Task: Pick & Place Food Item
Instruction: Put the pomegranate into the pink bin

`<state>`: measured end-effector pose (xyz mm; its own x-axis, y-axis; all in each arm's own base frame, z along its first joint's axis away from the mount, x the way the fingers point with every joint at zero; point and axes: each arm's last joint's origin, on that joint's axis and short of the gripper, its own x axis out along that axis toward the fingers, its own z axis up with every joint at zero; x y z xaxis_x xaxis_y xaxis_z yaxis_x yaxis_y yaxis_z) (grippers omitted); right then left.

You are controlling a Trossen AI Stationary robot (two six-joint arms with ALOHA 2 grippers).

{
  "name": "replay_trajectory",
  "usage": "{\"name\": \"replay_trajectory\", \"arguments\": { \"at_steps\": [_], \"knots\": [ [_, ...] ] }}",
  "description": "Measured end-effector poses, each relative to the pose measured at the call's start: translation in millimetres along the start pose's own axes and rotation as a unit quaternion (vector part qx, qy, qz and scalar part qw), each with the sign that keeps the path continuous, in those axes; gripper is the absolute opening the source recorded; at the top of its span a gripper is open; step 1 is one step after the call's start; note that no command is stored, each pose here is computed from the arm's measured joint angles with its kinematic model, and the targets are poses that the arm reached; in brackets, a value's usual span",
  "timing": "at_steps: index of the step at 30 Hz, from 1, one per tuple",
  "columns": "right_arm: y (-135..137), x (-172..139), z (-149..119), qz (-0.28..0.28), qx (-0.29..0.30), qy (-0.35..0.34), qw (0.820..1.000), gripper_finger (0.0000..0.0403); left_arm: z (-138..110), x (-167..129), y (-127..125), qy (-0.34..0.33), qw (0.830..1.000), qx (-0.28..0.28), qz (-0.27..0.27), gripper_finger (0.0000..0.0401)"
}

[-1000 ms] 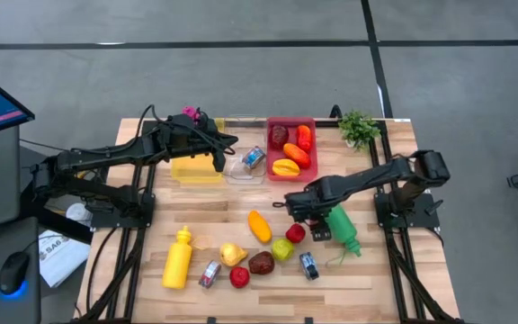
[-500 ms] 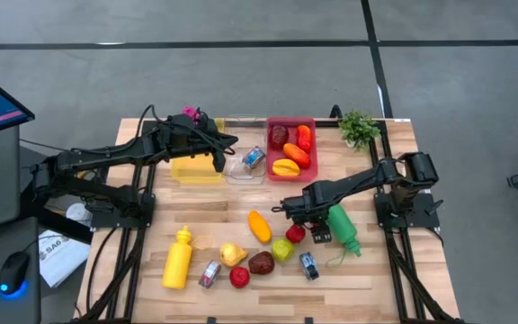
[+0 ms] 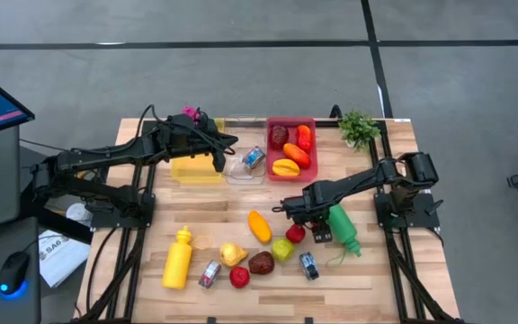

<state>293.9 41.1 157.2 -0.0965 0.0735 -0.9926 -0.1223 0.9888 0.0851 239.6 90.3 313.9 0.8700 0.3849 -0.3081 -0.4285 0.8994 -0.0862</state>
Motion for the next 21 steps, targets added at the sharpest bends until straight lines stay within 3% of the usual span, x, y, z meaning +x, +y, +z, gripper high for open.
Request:
{"name": "replay_trajectory", "arguments": {
  "at_steps": [10, 21],
  "knots": [
    [0.0, -0.5, 0.0, 0.0, 0.0, -0.001, 1.0, 0.0172, 0.0, 0.0, 0.1, 0.0, 1.0, 0.0, 0.0, 0.0001],
    [-0.5, -14.3, -5.2, 0.001, 0.001, -0.023, 1.0, 0.0162, 0.0, 0.0, 0.0, 0.0, 1.0, 0.0, 0.0, 0.0001]
  ]
}}
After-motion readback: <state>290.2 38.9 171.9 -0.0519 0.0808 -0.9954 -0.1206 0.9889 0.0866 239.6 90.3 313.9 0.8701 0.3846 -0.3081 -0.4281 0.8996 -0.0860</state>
